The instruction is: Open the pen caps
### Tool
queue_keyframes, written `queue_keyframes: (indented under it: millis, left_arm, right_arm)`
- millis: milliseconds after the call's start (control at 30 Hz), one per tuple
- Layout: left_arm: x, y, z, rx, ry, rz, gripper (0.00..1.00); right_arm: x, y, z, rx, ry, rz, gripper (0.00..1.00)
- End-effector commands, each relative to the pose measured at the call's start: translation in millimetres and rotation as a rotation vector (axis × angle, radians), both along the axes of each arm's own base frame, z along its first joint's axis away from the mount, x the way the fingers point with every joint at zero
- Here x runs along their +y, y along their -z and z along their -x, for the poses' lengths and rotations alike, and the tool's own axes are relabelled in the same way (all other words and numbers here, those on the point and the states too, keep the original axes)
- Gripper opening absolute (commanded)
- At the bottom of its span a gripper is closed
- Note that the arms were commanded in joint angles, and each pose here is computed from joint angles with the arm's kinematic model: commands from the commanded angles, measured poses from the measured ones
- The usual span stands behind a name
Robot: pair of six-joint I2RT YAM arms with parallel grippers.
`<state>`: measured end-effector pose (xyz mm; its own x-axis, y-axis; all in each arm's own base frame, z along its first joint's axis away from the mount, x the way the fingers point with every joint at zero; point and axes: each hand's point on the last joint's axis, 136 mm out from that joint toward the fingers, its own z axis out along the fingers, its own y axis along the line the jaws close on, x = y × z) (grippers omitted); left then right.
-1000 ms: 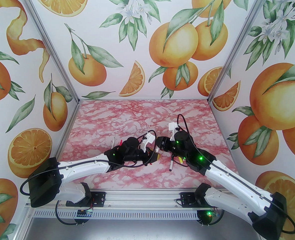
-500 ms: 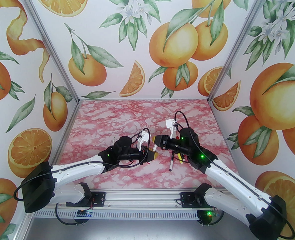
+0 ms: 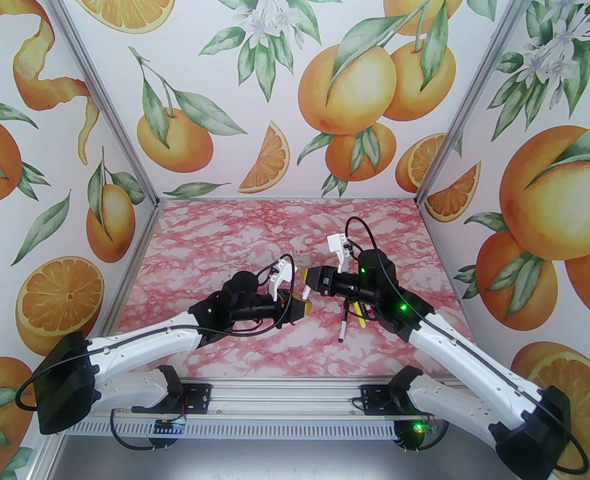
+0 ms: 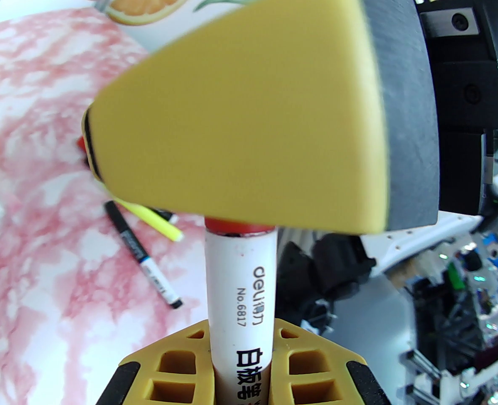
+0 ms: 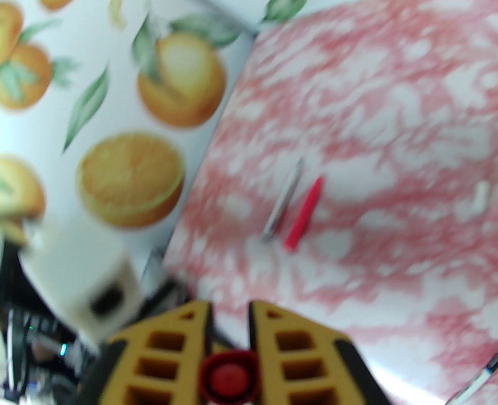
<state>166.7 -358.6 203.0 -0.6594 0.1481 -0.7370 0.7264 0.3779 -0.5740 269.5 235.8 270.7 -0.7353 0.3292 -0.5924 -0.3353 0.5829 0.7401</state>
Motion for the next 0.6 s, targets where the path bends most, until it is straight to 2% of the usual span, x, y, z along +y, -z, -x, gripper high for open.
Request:
queue_keyframes:
  millis: [0,133,333,567]
  left_arm:
    - [11,18,-2,-0.059,-0.065,-0.178,0.00]
    - [16,24,-9,-0.093,-0.131,-0.239,0.00]
    - [15,8,-2,-0.092,-0.115,-0.132,0.00]
    - [33,3,-7,-0.095,-0.165,-0.117,0.00]
  right_arm:
    - [-32,-15,-35,-0.038,0.247,0.029,0.10]
    - [-42,-15,-38,-0.035,0.311,0.056,0.09]
    - [-34,-14,-37,-0.063,0.229,0.116,0.11]
    - [-48,39,-29,0.029,0.145,0.376,0.12]
